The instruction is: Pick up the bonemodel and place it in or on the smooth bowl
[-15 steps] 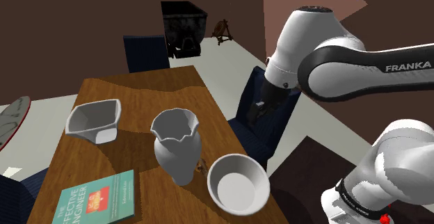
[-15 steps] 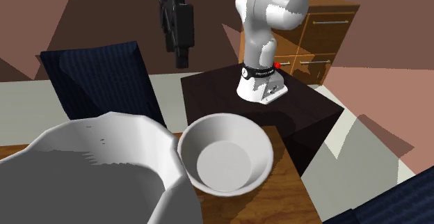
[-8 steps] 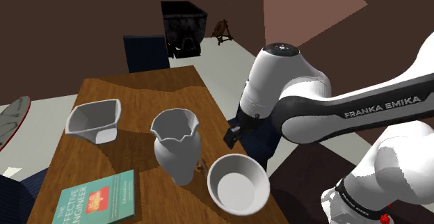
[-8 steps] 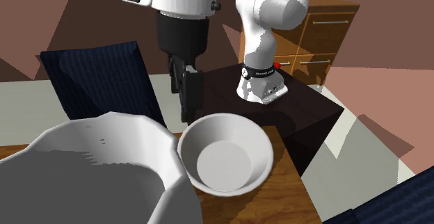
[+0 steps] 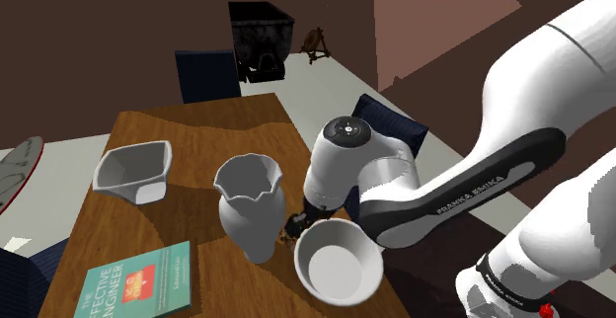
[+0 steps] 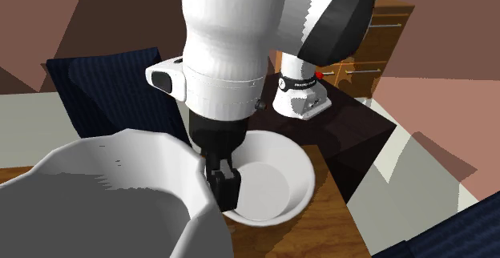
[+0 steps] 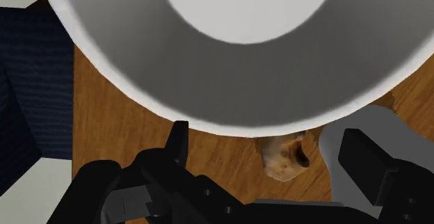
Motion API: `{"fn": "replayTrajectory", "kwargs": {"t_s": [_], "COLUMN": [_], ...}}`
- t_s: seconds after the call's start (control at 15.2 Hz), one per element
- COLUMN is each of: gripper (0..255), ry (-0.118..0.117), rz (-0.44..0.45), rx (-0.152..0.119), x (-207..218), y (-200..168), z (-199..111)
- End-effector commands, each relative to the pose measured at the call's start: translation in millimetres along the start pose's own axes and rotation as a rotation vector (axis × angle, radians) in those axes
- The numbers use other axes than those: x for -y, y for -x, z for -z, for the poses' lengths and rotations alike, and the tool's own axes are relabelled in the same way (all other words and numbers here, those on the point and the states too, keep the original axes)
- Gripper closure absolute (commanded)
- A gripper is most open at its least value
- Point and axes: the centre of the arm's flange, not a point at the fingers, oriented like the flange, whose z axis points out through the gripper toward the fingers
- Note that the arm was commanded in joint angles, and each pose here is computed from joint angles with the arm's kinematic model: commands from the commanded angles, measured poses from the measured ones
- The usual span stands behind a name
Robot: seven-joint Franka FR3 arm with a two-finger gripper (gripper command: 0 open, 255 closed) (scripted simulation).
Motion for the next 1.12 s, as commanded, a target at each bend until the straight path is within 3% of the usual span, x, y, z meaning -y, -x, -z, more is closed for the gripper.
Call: {"fn": "replayTrajectory", "kwargs": {"t_s": [0.0, 0.2, 0.73, 1.06], "gripper": [0, 0, 0, 0], "ry": [0.004, 0.019, 0.019, 0.019], "rz": [-0.007, -0.018, -0.018, -0.018], "rx": [-0.017, -0.034, -0.034, -0.034], "x": [21, 49, 49, 49], "y": [0, -1, -2, -2], "z": [-19, -49, -89, -89]}}
